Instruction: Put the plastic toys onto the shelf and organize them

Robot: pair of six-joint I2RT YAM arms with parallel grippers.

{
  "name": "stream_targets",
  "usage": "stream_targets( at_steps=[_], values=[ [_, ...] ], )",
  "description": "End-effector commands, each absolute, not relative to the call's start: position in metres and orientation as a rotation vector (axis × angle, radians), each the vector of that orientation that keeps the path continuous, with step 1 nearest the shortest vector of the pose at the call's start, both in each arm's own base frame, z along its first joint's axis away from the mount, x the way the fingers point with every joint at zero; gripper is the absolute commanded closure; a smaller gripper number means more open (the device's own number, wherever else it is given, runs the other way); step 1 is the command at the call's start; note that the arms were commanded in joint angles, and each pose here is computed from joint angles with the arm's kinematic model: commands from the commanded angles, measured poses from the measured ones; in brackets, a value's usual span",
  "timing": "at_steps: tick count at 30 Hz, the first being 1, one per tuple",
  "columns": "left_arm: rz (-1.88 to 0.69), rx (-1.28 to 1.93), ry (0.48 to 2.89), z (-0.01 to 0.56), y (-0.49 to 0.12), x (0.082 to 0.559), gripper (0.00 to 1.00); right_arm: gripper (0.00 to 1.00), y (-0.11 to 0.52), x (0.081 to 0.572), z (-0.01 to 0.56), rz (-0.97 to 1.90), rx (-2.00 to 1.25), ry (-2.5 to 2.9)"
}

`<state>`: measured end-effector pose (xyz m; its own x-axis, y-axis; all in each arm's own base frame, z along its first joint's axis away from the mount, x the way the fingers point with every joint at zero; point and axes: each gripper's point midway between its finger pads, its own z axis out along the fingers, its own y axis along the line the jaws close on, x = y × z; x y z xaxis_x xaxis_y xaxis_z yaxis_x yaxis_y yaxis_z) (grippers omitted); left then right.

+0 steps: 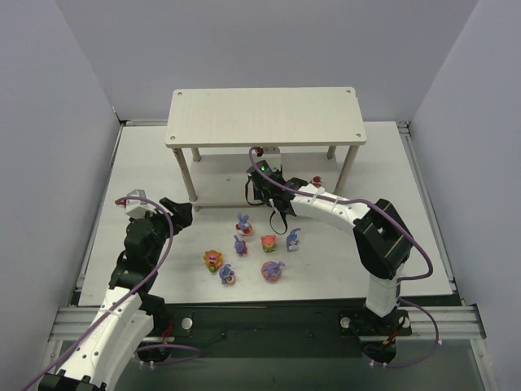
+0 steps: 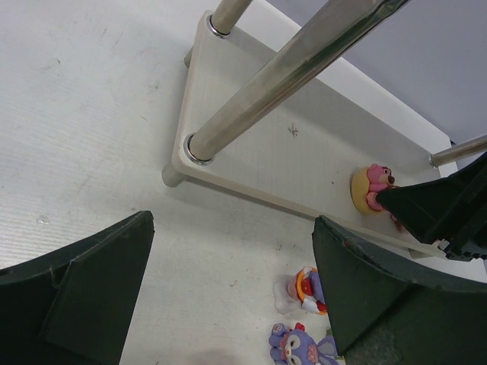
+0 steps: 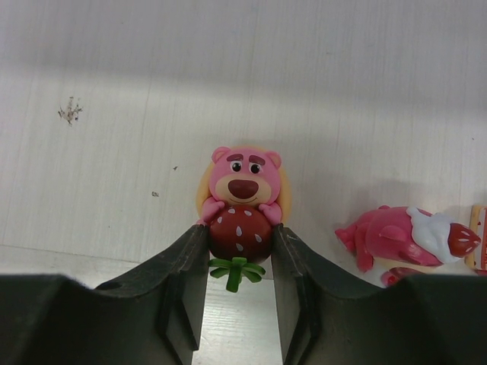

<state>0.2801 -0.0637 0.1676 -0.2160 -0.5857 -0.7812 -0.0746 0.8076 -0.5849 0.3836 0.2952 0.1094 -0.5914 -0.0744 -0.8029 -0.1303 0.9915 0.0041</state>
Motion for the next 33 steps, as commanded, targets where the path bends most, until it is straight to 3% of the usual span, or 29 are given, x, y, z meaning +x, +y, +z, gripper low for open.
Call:
stream_targets(
  at_steps=[1, 4, 7, 33],
  values=[
    [-0.521, -0.518, 1.685, 0.191, -0.062, 0.284, 0.05, 0.63, 0.293, 0.389, 0.124, 0.066, -0.112, 2.183],
    [-0.522, -0.517, 1.684, 0.192, -0.062, 0.284, 0.05, 0.45, 0.291, 0.389, 0.127, 0.061, -0.107, 2.176],
    [-0.521, -0.512, 1.690, 0.191, -0.063, 0.285, 0.05, 0.38, 0.292, 0.387, 0.129, 0.060, -0.113, 2.172],
    [-0.537, -0.518, 1.686, 0.194, -0.064, 0.284, 0.05, 0.30, 0.301, 0.342, 0.185, 0.152, -0.219, 2.069]
  ],
)
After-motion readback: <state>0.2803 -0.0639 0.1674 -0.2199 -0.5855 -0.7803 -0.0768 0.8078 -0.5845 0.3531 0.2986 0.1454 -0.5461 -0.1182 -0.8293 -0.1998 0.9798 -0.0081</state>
